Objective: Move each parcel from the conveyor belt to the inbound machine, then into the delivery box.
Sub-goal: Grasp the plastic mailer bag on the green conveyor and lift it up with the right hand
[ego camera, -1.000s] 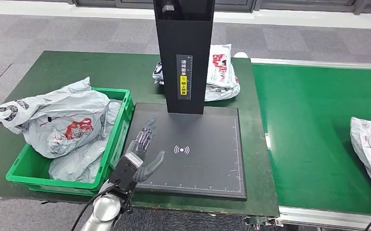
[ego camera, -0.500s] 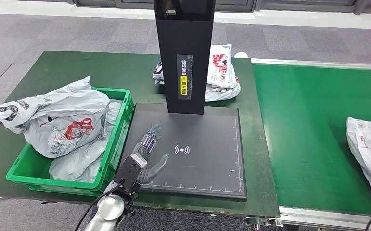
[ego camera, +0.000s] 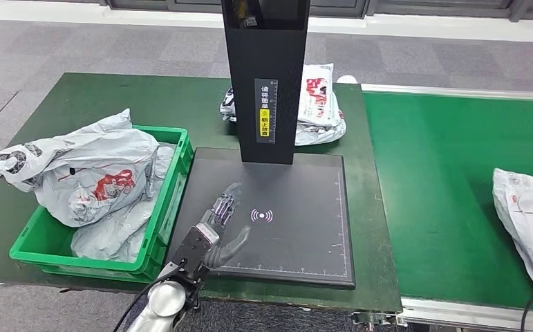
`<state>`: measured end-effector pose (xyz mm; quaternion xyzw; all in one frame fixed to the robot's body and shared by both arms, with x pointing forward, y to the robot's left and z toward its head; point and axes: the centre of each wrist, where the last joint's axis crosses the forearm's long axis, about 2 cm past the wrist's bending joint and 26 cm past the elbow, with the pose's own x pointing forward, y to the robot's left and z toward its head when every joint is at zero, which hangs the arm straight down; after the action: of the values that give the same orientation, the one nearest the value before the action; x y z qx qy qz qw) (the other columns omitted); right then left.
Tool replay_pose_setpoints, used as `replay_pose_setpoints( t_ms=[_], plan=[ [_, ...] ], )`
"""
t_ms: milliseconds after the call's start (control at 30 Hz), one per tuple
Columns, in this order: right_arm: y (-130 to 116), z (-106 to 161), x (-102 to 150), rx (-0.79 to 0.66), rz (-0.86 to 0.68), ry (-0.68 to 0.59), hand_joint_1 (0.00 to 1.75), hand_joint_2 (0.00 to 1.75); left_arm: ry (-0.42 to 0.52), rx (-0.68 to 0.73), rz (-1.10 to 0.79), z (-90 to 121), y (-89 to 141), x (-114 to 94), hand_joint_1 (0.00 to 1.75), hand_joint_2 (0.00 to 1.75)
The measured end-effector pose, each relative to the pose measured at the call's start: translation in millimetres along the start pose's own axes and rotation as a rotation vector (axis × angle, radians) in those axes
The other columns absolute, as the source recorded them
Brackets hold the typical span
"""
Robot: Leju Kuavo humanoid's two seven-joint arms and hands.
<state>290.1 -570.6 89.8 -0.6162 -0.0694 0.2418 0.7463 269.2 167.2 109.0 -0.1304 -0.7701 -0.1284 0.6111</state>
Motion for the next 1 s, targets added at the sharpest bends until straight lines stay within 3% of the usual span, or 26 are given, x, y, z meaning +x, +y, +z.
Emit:
replay_pose_setpoints(
  t_ms=[467, 767, 1000],
  plan=[
    [3.6, 16.6, 34.1, 0.019, 0.119, -0.105, 0.00, 1.75, 0.014, 0.000, 0.015, 1.1, -2.8, -3.8, 0.00, 1.75],
    [15.5, 22.9, 38.0, 0.089, 0.177, -0.131, 0.00, 1.75, 0.020, -0.012, 0.027, 2.3, -6.4, -6.7, 0.00, 1.75],
    [30.0, 29.2, 38.3, 0.221, 0.283, -0.234, 0.00, 1.75, 0.016, -0.014, 0.036, 3.3, -5.4, -8.1, 0.00, 1.75]
  ],
)
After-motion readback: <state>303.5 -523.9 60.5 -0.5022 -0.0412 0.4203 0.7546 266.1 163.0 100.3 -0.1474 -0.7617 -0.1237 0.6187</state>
